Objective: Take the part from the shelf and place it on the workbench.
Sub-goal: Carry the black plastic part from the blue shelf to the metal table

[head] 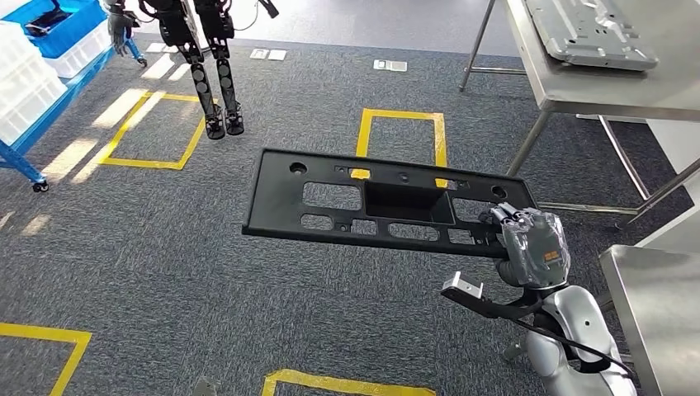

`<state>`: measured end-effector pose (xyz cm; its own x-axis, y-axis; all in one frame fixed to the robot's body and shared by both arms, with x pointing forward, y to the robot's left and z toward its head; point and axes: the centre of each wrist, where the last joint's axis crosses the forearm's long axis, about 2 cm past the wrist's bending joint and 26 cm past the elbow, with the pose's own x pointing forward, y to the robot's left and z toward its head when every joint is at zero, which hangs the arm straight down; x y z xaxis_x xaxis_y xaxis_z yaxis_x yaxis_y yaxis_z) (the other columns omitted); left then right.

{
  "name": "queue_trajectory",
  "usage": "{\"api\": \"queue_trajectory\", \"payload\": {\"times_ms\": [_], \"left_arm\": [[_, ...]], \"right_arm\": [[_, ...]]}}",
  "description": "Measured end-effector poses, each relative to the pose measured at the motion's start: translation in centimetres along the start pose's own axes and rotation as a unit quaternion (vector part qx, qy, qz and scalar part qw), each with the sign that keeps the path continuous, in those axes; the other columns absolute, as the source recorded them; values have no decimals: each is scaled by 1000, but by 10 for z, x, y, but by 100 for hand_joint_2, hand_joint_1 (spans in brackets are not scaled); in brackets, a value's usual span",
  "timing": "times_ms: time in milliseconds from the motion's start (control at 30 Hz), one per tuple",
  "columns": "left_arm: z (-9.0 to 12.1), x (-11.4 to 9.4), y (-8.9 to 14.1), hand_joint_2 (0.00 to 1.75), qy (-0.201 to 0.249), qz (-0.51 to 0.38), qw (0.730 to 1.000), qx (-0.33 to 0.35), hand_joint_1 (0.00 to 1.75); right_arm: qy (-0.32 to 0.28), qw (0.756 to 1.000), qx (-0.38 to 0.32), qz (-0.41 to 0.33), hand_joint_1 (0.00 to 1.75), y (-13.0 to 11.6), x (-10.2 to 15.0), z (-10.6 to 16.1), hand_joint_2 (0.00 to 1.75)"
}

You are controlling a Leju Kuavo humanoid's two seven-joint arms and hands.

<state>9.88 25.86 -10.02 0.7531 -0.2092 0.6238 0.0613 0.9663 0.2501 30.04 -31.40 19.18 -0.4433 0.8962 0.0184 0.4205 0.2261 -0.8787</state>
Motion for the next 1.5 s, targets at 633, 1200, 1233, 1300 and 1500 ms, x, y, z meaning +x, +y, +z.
{"api": "queue_trajectory", "payload": {"times_ms": [633,1200,1233,1300,1500], "left_arm": [[0,2,-2,175,0,-6,1000,-7,0],[2,-3,0,175,11,-13,1000,-2,0],[2,-3,0,175,11,-13,1000,-2,0],[2,-3,0,175,11,-13,1000,-1,0],[2,-4,1,175,12,-14,1000,5,0]], "right_arm": [[-5,1000,-8,18,175,-7,-14,-21,175],[9,1000,-22,18,175,-5,-41,-41,175],[13,1000,-17,16,175,-3,-42,-40,175],[20,1000,-10,14,175,0,-44,-39,175],[46,999,-3,24,175,1,-51,-42,175]]}}
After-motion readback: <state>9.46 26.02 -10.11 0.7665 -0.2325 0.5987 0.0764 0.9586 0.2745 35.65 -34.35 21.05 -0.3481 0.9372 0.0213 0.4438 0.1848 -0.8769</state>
